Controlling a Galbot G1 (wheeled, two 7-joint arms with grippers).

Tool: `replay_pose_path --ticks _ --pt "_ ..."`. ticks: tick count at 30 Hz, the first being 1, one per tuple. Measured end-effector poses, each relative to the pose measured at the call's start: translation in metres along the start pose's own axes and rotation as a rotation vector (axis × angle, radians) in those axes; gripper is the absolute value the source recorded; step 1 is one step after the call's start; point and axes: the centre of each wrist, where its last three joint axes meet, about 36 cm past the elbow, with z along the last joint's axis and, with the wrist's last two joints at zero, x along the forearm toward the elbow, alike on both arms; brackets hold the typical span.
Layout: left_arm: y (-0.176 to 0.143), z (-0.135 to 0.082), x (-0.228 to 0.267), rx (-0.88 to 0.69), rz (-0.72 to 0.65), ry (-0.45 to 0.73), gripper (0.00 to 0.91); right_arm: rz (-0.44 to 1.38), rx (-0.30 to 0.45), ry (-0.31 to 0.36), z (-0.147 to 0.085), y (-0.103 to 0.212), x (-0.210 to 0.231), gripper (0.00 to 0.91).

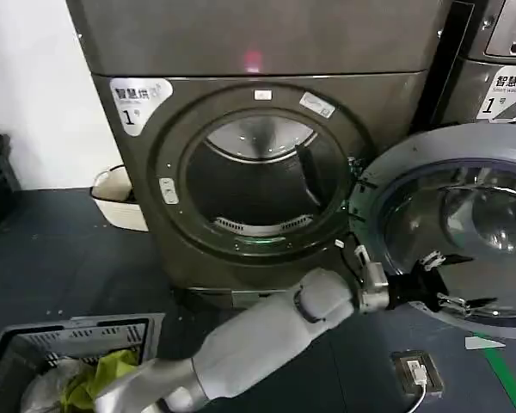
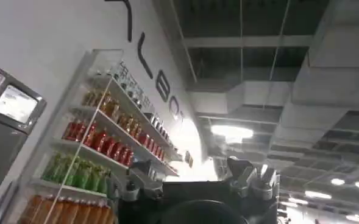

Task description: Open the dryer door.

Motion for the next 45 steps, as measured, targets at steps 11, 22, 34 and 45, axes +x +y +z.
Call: replay_pose_path --ticks 11,22,34,45 --pt "0.001 0.018 0.048 -0.028 -0.056 -0.071 0.907 -0.028 -0.015 -0.002 0.003 0.009 -0.003 0.907" --pt "0.009 0.015 0.117 -0.111 -0.110 -0.074 0.907 -0.015 -0.010 -0.018 0.000 0.003 -0.011 0.907" --pt "0.003 -0.021 0.246 -0.149 -0.199 0.121 0.907 0.039 0.096 -0.061 -0.012 -0.007 -0.011 0.907" --pt "-0.022 -0.084 0.352 -0.092 -0.177 0.465 0.907 0.050 0.148 -0.093 -0.029 -0.007 -0.009 0.907"
